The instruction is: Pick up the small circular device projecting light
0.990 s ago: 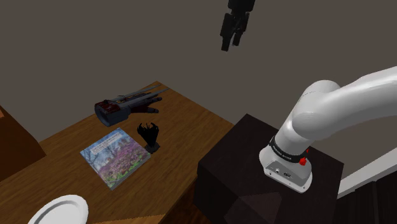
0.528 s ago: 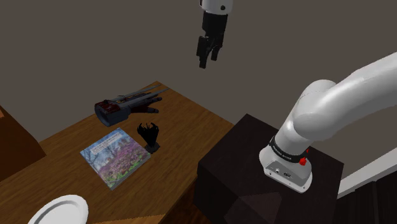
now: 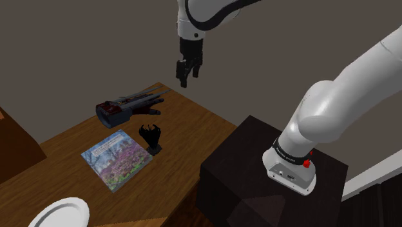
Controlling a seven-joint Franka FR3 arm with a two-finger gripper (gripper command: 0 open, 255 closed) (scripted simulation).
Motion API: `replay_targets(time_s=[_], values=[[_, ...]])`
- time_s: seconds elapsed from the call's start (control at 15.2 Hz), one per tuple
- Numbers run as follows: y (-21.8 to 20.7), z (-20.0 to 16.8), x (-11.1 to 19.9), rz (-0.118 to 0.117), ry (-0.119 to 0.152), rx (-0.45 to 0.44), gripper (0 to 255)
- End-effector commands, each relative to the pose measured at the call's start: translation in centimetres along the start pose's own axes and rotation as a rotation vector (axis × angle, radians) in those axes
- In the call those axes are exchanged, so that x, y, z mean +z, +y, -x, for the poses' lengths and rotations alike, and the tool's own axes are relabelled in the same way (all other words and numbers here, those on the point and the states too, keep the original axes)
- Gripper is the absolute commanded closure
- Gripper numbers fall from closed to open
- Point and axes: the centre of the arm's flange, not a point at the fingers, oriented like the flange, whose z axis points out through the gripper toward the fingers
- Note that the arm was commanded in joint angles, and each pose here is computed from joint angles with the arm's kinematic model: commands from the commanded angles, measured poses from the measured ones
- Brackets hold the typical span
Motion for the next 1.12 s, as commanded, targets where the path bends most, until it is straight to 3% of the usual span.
replay_targets(time_s=[0.0, 1.06], values=[[-1.4, -1.7, 1.8, 0.005, -0.002, -0.017, 0], [-11.1, -13.9, 16.9, 0.046, -0.031, -0.154, 0]])
